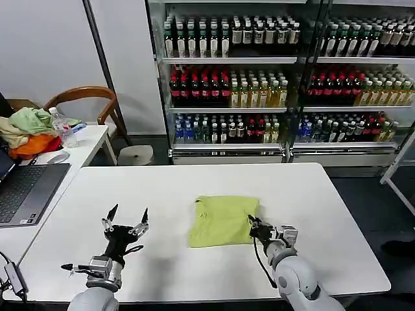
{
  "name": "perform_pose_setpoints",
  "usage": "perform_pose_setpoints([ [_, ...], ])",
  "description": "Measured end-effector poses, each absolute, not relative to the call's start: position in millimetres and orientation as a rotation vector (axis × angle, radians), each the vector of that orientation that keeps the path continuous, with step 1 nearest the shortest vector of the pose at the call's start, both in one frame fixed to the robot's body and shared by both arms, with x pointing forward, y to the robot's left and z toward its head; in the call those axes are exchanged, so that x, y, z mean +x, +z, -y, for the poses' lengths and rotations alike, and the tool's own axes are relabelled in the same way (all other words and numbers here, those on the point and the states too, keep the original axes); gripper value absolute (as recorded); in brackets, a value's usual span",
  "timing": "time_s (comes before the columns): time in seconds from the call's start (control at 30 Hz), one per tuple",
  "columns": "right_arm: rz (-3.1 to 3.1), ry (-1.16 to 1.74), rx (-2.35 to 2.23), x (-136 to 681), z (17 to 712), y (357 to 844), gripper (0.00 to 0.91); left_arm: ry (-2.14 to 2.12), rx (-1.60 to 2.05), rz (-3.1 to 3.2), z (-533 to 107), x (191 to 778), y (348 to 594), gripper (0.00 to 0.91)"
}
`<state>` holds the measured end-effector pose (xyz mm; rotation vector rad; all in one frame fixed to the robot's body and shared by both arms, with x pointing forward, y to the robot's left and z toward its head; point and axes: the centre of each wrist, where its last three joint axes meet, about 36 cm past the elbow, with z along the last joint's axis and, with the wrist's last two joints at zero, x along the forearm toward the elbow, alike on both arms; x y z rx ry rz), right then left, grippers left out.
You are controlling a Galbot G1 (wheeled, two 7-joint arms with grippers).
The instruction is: Fold and organize the clothes.
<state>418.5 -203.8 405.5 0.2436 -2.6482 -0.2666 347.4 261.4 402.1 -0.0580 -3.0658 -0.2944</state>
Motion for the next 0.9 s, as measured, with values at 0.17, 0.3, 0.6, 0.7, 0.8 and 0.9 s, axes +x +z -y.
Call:
perform_pose_setpoints([
  [0.17, 2.703, -0.159, 0.248, 412.1, 218.0, 411.0, 0.907, -0.304, -0.098, 3.093, -259.2, 350.8, 407.4, 0.907],
  [0.3, 2.766, -0.054, 0.219, 406.3, 237.7, 420.0, 0.907, -0.314, -0.131, 3.112, -257.3, 355.5, 409.9, 0.907],
  [0.6, 2.933, 0.144, 0.079, 411.5, 289.8, 437.1, 0.907, -0.35, -0.211, 3.154, -255.4, 373.9, 412.4, 0.907],
  [0.7, 2.979, 0.208, 0.03, 414.9, 305.6, 438.9, 0.907, -0.361, -0.237, 3.172, -255.4, 381.6, 413.6, 0.907],
  [0.8, 3.014, 0.254, -0.003, 417.6, 316.6, 439.6, 0.907, -0.365, -0.263, 3.19, -253.8, 390.0, 413.8, 0.907],
  [0.9, 3.04, 0.294, -0.021, 421.1, 324.0, 438.7, 0.907, -0.37, -0.29, 3.204, -251.5, 397.5, 414.0, 0.907],
])
